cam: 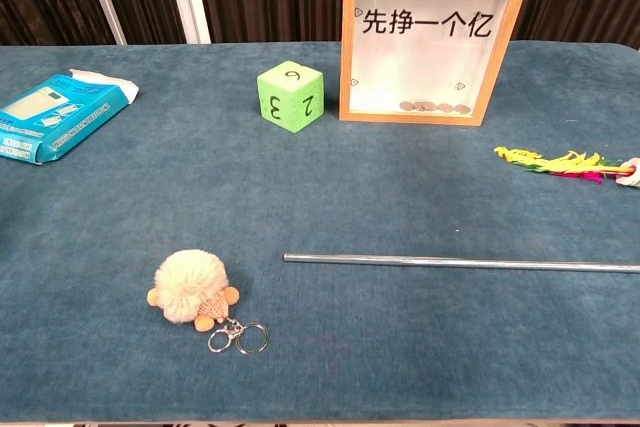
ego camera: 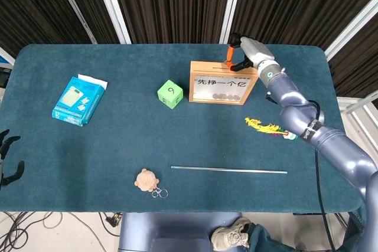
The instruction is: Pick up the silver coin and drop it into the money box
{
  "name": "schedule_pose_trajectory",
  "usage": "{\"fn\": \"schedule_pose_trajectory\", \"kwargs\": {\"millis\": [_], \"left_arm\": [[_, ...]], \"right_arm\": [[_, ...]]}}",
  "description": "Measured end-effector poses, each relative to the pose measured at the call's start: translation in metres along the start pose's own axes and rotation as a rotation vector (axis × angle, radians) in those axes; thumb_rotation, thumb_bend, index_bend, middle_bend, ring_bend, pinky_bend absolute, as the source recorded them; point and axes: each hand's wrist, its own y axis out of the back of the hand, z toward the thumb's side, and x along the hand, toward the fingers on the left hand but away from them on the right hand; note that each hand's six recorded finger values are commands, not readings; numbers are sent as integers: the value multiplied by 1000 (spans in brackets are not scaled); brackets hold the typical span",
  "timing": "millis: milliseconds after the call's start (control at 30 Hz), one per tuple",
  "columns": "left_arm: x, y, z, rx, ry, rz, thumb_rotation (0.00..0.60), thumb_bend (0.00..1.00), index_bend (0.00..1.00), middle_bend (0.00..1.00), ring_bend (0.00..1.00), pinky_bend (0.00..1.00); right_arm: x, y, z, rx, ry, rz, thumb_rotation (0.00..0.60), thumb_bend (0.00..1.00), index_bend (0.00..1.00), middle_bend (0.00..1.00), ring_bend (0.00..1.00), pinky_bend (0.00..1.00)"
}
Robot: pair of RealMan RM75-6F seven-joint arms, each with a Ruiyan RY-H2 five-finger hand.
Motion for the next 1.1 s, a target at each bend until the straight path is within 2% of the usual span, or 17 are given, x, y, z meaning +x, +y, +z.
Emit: {"fn": "schedule_pose_trajectory", "kwargs": {"millis": [1100], "left_arm": [[0,-1,-2,3,13,-14,600,434,199,15,0,51]], "right_arm": [[3,-7,-7,-10,-10,22,600,482,824,72,0,0]]}}
